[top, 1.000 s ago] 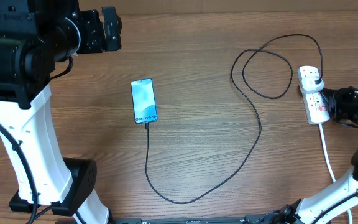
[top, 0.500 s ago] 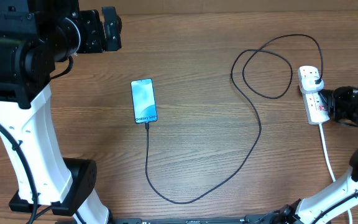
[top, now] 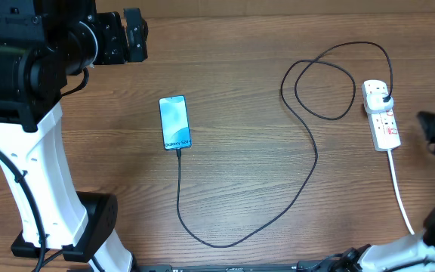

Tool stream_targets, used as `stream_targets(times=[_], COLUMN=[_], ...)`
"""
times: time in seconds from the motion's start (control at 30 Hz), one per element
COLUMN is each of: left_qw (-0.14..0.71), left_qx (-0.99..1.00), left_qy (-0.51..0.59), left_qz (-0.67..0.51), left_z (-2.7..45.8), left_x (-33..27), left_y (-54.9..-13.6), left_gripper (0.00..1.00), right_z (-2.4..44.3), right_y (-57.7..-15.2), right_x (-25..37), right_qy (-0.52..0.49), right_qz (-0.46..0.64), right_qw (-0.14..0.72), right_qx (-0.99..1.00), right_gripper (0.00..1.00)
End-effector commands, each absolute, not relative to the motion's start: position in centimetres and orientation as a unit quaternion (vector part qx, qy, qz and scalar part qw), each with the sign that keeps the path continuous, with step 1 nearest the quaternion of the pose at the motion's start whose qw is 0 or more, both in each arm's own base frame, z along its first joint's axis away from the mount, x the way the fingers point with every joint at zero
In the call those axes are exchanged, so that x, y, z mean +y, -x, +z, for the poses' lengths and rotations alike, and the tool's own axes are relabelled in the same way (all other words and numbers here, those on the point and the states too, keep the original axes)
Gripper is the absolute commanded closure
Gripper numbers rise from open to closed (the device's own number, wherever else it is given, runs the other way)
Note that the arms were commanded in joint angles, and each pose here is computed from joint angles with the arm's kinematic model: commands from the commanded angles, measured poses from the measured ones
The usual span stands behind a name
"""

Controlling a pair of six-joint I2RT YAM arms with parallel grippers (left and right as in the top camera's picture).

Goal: Plug charger to phone and switch on socket

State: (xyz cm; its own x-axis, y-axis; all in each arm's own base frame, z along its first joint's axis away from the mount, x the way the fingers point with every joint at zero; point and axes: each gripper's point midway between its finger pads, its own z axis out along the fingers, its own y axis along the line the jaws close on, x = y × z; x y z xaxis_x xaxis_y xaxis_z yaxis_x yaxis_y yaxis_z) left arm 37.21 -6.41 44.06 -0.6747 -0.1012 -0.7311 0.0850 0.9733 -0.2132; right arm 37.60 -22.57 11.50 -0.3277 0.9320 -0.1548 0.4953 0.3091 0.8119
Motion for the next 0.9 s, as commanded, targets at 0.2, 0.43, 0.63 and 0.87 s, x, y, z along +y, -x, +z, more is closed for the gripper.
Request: stream_targets(times=[0.2, 0.43, 0.63, 0.87], left_qw=[0.406, 0.406, 0.406, 0.406], left_qx=[0.906, 0.906, 0.906, 0.906], left_qy=[0.000, 0.000, 0.000, 0.000], left_qz=[-0.118, -0.118, -0.118, -0.118], left_z=[44.3, 44.3, 44.3, 44.3], left_x=[-6.4, -6.4, -6.4, -6.4], left_y=[-37.0, -37.0, -37.0, -37.0], left_gripper=[0.00, 0.00, 0.01, 0.00], right_z=[18.5, 19.1, 18.4, 17.8], right_y=[-38.5, -39.2, -40.0, -40.4], right_x=[-16.2, -10.6, -6.5, -2.3], right_qy=[-0.349, -0.283, -0.250, -0.213], right_qz=[0.332, 0.345, 0.342, 0.316], right_qw=[0.372, 0.350, 0.322, 0.305], right_qx=[0.794, 0.824, 0.847, 0.873], right_gripper=[0.96, 0.96, 0.96, 0.96])
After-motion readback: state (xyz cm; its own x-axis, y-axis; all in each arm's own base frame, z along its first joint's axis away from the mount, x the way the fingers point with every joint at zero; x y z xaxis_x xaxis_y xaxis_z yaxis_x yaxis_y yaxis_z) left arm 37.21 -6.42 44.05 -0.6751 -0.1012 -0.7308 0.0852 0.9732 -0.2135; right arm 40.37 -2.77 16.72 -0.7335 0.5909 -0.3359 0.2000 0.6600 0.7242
